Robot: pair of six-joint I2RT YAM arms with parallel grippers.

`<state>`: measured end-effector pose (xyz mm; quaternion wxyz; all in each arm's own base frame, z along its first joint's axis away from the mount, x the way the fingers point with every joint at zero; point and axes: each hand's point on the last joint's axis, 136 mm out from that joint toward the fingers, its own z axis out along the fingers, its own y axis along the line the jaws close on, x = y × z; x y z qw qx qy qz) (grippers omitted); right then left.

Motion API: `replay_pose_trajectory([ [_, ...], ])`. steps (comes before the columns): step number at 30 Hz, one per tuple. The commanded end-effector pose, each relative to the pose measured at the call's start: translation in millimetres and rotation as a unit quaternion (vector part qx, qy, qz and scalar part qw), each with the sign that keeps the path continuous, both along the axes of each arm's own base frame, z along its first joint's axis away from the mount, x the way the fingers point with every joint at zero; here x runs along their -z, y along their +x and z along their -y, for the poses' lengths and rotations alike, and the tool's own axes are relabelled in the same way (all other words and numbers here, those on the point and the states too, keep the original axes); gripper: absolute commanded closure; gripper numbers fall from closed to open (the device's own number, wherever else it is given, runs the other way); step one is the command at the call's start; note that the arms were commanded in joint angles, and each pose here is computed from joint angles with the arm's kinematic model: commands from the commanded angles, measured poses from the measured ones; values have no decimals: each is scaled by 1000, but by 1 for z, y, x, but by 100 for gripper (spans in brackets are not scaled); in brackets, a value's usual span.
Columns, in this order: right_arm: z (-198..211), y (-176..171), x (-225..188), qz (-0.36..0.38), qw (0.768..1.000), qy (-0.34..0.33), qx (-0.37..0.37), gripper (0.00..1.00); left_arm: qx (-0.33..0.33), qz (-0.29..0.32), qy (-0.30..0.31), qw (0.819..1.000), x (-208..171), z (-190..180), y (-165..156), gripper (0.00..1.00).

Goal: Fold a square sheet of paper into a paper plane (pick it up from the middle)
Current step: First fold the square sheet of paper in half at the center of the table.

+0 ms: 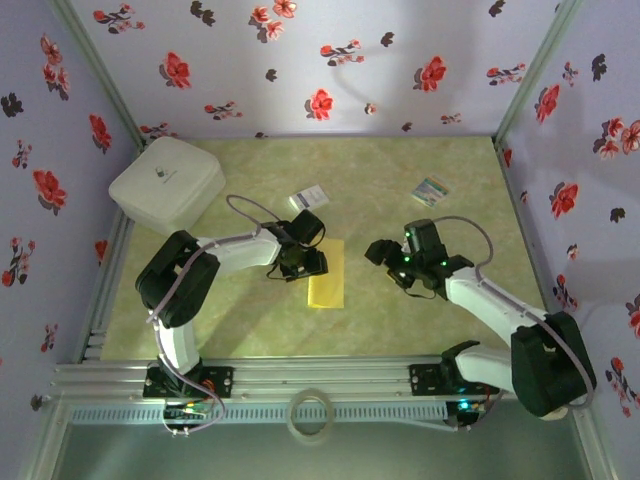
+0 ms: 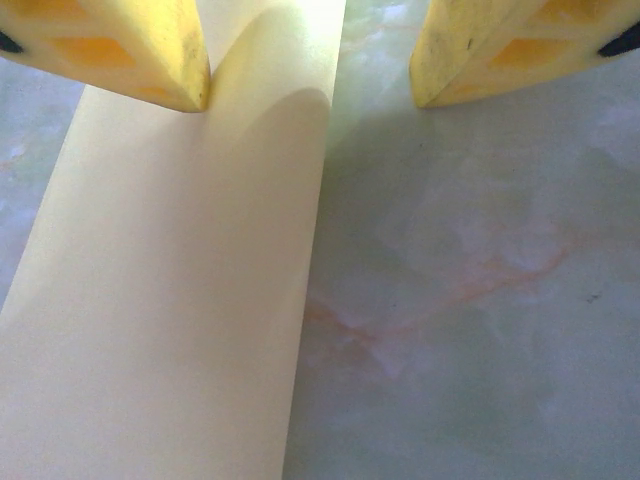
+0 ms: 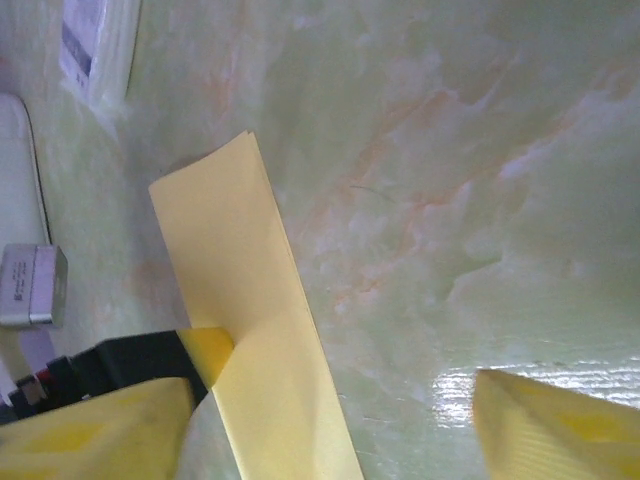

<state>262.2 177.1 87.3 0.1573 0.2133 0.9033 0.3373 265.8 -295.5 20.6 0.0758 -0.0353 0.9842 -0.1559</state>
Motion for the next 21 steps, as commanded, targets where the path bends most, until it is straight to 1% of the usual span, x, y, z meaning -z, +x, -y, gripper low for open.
replay_pose_trajectory([
  [1,-21,8,-11,16,999,26,-28,45,6,-18,40,999,39,-10,-8,42],
  [5,-38,14,-8,11,998,46,-40,72,9,-15,38,999,38,-9,-7,42],
  [6,-42,15,-6,7,998,46,-44,77,15,-11,34,999,37,-7,-6,42],
  [7,-44,15,-4,2,998,43,-46,78,18,-8,32,999,36,-5,-6,42],
  [13,-42,14,10,-20,999,23,-40,78,36,-8,33,999,36,-3,-7,42],
  [21,-43,13,14,-30,998,25,-43,78,32,-11,38,999,40,-2,-4,42],
])
